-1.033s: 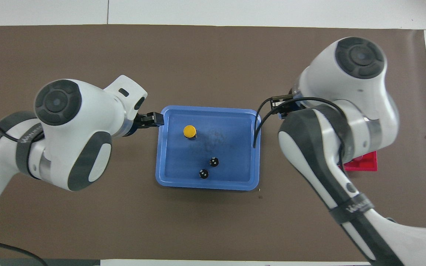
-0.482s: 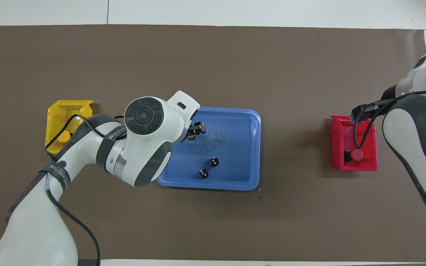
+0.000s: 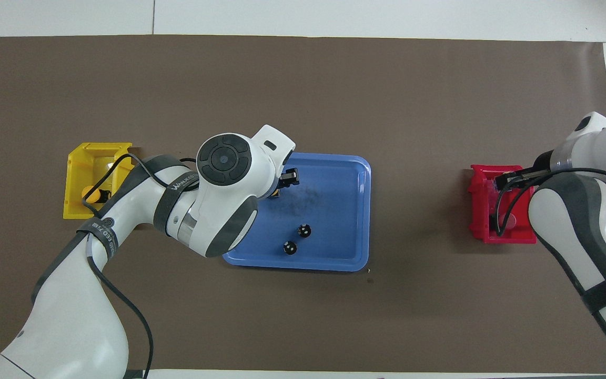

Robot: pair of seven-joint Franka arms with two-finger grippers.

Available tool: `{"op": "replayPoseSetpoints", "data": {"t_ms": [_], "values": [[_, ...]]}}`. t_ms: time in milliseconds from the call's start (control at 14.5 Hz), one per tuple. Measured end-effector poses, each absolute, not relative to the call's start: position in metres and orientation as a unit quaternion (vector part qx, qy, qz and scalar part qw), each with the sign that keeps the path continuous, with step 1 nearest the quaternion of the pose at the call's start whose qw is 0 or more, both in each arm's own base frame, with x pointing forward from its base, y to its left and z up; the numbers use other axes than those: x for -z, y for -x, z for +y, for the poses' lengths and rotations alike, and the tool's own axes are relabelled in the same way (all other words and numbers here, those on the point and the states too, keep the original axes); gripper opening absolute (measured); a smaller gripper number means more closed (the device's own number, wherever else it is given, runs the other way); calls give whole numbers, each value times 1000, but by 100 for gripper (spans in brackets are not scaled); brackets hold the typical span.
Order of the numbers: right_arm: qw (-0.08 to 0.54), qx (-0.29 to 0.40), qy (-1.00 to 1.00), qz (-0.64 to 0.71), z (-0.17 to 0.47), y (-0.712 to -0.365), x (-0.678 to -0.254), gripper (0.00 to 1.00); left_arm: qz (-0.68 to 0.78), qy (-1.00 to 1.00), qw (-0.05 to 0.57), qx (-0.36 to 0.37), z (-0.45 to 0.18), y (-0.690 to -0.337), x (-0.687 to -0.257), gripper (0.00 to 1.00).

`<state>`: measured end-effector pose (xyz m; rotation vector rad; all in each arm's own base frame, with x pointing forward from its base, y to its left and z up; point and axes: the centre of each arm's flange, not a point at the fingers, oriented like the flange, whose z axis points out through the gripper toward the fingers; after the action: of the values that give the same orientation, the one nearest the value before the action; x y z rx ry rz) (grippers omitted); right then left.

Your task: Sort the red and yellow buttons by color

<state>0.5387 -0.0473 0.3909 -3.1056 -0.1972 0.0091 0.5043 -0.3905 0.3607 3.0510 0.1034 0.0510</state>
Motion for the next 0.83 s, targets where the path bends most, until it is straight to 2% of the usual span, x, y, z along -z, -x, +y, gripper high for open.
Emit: {"op": "replayPoseSetpoints", "data": {"t_ms": [138,207,275,344,826], "values": [[14,0,998,-56,-54,-535,-383,35,33,-999,36,-17,-390,-507,-367,58],[13,3,998,-55,-56,-533,-378,35,33,-999,33,-14,-390,-507,-366,58],[13,5,998,-55,-55,-531,-373,35,33,-999,31,-12,-389,-507,-365,52],[12,7,998,-55,-55,-529,-368,35,33,-999,30,-10,-389,-507,-364,41],[11,6,998,-55,-54,-522,-347,35,35,-999,27,-9,-391,-505,-363,40]]}}
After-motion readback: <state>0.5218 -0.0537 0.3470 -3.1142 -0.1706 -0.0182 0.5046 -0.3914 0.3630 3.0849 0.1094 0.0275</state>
